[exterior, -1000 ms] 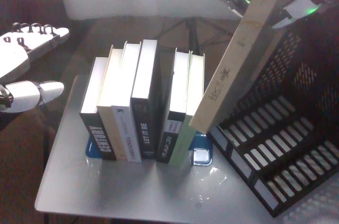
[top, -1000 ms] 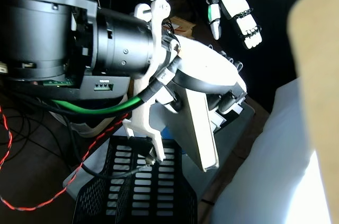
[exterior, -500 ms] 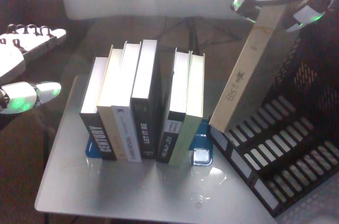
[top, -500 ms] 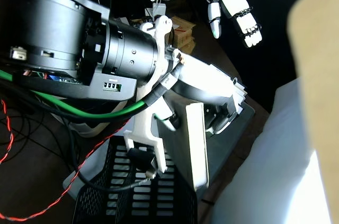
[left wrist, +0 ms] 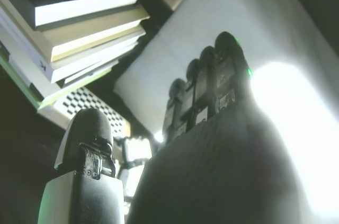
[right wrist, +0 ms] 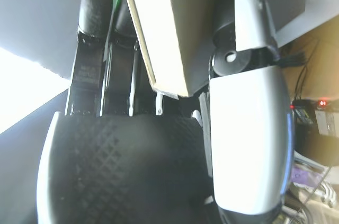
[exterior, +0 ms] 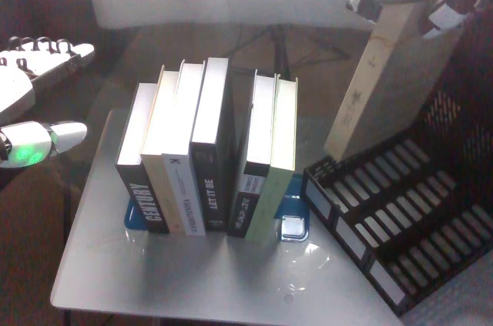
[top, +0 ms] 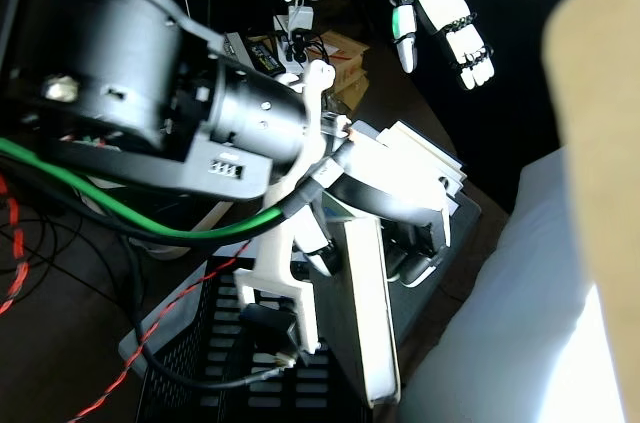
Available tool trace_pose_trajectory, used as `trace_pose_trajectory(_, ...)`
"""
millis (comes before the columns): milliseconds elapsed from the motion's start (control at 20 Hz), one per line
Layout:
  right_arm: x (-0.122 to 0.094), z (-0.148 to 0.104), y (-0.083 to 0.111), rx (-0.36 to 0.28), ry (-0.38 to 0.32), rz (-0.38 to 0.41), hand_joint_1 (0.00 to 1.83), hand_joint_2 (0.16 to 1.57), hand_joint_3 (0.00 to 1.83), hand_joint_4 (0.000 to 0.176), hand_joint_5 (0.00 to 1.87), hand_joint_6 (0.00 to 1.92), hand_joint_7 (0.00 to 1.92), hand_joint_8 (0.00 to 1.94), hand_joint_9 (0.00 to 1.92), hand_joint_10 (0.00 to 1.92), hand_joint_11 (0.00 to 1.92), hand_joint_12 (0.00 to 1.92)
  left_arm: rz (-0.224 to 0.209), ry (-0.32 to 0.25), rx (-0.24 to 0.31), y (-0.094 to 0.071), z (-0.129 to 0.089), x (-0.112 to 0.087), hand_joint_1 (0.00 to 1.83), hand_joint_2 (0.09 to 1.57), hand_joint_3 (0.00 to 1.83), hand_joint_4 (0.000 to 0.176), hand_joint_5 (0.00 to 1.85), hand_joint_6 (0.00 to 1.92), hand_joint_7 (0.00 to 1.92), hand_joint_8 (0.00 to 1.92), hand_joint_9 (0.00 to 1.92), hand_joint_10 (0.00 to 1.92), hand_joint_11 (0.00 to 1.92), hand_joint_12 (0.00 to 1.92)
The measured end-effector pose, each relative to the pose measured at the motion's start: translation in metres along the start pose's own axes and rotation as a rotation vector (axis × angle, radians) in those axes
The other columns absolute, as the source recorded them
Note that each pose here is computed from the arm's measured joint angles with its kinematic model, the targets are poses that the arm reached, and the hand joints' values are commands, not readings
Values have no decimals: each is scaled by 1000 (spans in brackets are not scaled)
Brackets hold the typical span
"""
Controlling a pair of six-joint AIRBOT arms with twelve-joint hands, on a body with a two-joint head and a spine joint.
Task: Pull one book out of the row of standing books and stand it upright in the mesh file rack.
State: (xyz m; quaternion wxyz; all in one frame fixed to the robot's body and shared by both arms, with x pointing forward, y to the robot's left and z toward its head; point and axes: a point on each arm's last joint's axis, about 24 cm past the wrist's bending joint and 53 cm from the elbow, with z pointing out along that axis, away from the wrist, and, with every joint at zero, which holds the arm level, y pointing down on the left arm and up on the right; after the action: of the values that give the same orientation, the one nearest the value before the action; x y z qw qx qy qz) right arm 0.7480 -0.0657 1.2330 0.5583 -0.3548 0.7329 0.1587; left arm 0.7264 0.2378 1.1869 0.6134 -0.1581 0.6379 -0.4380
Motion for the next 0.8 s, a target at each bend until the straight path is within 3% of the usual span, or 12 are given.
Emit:
trace_pose_trajectory(50, 1, 0, -2, 9, 3, -7, 1375, 1153, 0, 0, 844, 888, 912, 1156, 920, 1451, 851, 1726, 1, -1, 2, 0, 0, 0, 399, 1335, 0, 97, 0, 0, 0, 0, 0, 0, 0, 0)
trace_pose_trajectory(100, 2, 1, -6, 20, 7, -4, 1387, 1114, 0, 0, 930, 754, 994, 1023, 1001, 1339, 915, 1656, 1, 0, 1, 0, -1, 0, 391, 1332, 0, 95, 0, 0, 0, 0, 0, 0, 0, 0)
trace_pose_trajectory(150, 3, 2, -9, 29, 11, -4, 1387, 1114, 0, 0, 930, 754, 994, 1023, 1001, 1339, 915, 1656, 2, 0, 1, 1, -1, 0, 391, 1332, 0, 95, 0, 0, 0, 0, 0, 0, 0, 0)
trace_pose_trajectory(200, 7, 3, -15, 42, 20, -10, 1376, 1146, 0, 0, 830, 915, 946, 1117, 923, 1414, 850, 1696, 3, 3, -1, 2, -1, 1, 405, 1334, 0, 103, 0, 0, 0, 0, 0, 0, 0, 0)
trace_pose_trajectory(300, 16, 3, -24, 62, 39, -5, 1379, 1138, 0, 0, 848, 883, 964, 1094, 938, 1398, 860, 1696, -1, 1, 1, 1, -1, 1, 407, 1334, 0, 104, 0, 0, 0, 0, 0, 0, 0, 0)
trace_pose_trajectory(350, 21, 2, -32, 78, 47, 0, 1240, 1213, 12, 0, 755, 1242, 816, 1345, 1066, 1651, 1084, 1876, -3, -2, 2, 1, -1, 0, 410, 1334, 0, 97, 0, 0, 0, 0, 0, 0, 0, 0)
trace_pose_trajectory(400, 25, 3, -34, 82, 58, 3, 1239, 1201, 0, 0, 795, 1042, 877, 1423, 1037, 1617, 1012, 1912, -3, -3, 3, 1, -1, 0, 408, 1331, 0, 102, 0, 0, 0, 0, 0, 0, 0, 0)
trace_pose_trajectory(450, 29, 4, -38, 90, 66, -2, 1244, 1188, 0, 0, 831, 962, 904, 1415, 1043, 1599, 993, 1919, -3, -3, 3, 1, -2, 0, 421, 1338, 0, 80, 0, 0, 0, 0, 0, 0, 0, 0)
trace_pose_trajectory(500, 31, 5, -37, 90, 71, -9, 1193, 1271, 9, 0, 677, 1161, 756, 1666, 892, 1872, 929, 1921, -5, -4, 3, 1, -2, 0, 403, 1334, 0, 104, 0, 0, 0, 0, 0, 0, 0, 0)
trace_pose_trajectory(600, 32, 9, -34, 86, 72, -7, 1193, 1277, 2, 0, 671, 1177, 756, 1672, 925, 1824, 970, 1921, -7, -5, 5, 0, -2, 0, 404, 1333, 0, 106, 0, 0, 0, 0, 0, 0, 0, 0)
trace_pose_trajectory(700, 37, 14, -27, 72, 84, -8, 1192, 1284, 1, 0, 653, 1210, 746, 1666, 794, 1684, 782, 1921, -14, -8, 10, 0, -1, 1, 404, 1333, 0, 96, 0, 0, 0, 0, 0, 0, 0, 0)
trace_pose_trajectory(800, 38, 18, -27, 73, 87, -8, 1281, 1320, 1, 0, 558, 1268, 647, 1683, 615, 1790, 537, 1921, -13, -4, 6, 2, -2, 2, 390, 1335, 1, 102, 0, 0, 0, 0, 0, 0, 0, 0)
